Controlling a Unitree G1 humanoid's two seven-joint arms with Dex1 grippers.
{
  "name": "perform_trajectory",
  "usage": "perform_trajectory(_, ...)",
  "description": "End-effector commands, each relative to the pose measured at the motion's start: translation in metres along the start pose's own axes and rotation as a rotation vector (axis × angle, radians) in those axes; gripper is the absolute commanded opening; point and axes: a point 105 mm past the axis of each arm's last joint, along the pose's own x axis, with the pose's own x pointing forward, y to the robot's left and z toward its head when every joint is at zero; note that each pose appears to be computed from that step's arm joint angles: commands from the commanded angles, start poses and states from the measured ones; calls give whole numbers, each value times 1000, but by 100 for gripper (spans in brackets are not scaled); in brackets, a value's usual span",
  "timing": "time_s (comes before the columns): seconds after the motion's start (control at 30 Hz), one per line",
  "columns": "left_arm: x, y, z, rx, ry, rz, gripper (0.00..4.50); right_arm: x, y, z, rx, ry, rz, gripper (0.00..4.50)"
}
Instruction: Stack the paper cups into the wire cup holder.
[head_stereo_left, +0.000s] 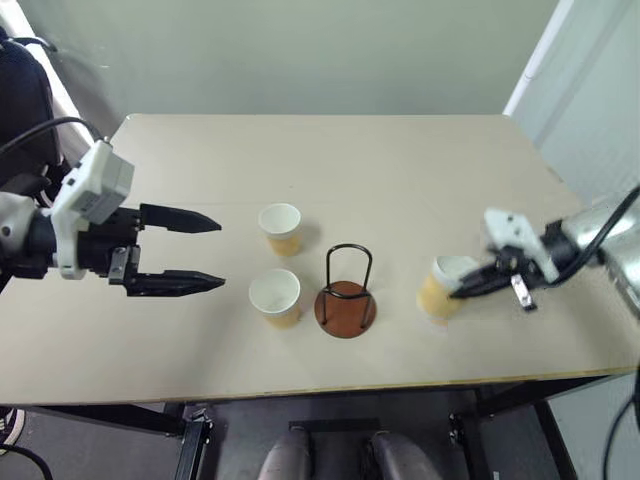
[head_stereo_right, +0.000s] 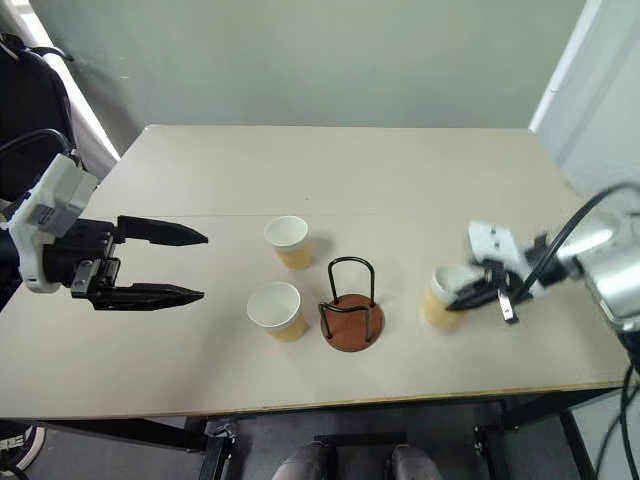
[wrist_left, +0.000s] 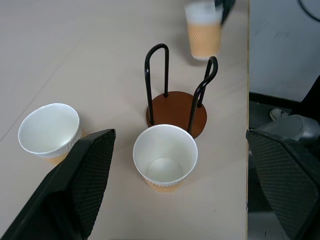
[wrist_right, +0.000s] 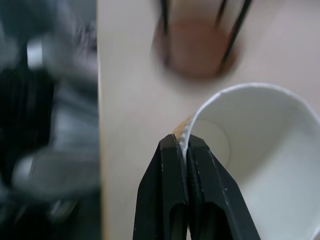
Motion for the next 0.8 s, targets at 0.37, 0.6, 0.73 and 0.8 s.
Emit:
perform_trajectory(0.37, -5, 0, 8, 37, -11, 47, 450, 29, 13, 85, -282, -155, 103, 2)
perform_trajectory(0.6, -10, -5, 5, 21, 1, 64, 450, 52, 16, 74, -306, -111, 131, 2)
perform_trajectory(0.73, -9, -7, 4, 18, 0, 68, 450, 60, 15, 70, -314, -96, 138, 2)
perform_trajectory(0.8, -9, -8, 5, 19, -2, 68, 450, 65, 15, 67, -318, -82, 139, 2)
